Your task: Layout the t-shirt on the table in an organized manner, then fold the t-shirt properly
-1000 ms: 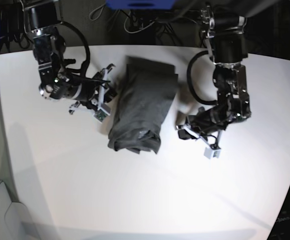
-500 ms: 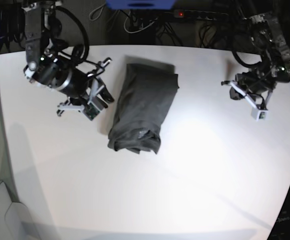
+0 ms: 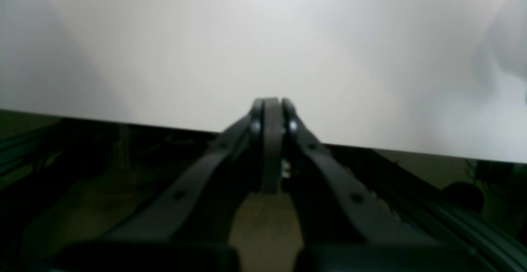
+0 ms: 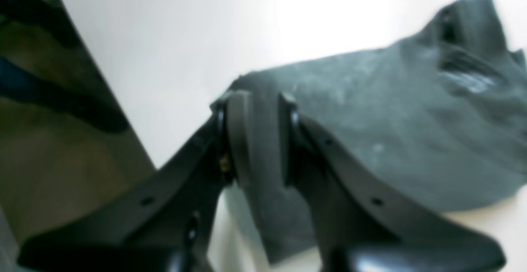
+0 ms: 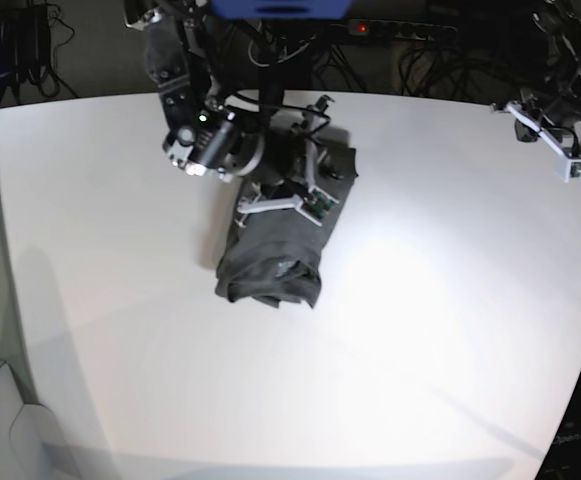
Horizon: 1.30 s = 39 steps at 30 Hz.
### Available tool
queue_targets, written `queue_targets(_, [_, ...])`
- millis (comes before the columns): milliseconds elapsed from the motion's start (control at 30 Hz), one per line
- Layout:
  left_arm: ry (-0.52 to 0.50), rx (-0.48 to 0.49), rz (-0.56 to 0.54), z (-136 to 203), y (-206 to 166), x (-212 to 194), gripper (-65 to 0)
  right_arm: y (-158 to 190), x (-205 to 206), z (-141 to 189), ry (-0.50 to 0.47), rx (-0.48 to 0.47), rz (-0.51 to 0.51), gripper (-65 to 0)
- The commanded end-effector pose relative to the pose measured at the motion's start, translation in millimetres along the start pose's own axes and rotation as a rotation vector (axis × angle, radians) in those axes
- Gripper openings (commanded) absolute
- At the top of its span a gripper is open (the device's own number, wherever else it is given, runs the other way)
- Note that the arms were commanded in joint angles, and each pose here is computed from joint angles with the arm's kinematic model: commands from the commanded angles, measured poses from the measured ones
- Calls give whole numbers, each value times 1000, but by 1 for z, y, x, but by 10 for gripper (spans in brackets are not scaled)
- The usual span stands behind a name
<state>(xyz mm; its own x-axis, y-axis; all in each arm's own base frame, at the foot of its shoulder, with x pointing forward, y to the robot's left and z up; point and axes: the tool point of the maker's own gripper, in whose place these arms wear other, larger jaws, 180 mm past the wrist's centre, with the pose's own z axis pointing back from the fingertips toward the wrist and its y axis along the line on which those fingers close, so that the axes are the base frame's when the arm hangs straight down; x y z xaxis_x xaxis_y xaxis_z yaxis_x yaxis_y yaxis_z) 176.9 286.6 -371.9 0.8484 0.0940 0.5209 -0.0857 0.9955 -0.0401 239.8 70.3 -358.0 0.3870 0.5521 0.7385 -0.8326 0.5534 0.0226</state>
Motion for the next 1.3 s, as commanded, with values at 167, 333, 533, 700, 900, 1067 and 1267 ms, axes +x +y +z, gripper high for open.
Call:
queue_targets(167, [-27, 38, 7, 11, 15, 1, -646, -1, -23, -13, 23, 22, -19, -552])
queue_targets(333, [-32, 38, 1, 11, 15, 4, -646, -13, -46, -1, 64, -13, -12, -553])
queue_targets(533, [-38, 31, 3, 9, 12, 6, -646, -42, -67, 14, 98, -89, -56, -553])
queue_targets(700, [-43, 28, 3, 9, 11, 10, -646, -45, -72, 17, 112, -95, -46, -553])
queue_targets(900, [-44, 33, -8, 11, 11, 11, -646, -37, -41, 41, 26, -135, 9, -552])
queue_targets(1067, [-50, 48, -49, 23, 9, 11, -646, -29, -31, 60, -9, -163, 19, -554])
queue_targets(1267, [56, 19, -80, 24, 0, -31, -646, -17, -89, 78, 91, -184, -114, -555])
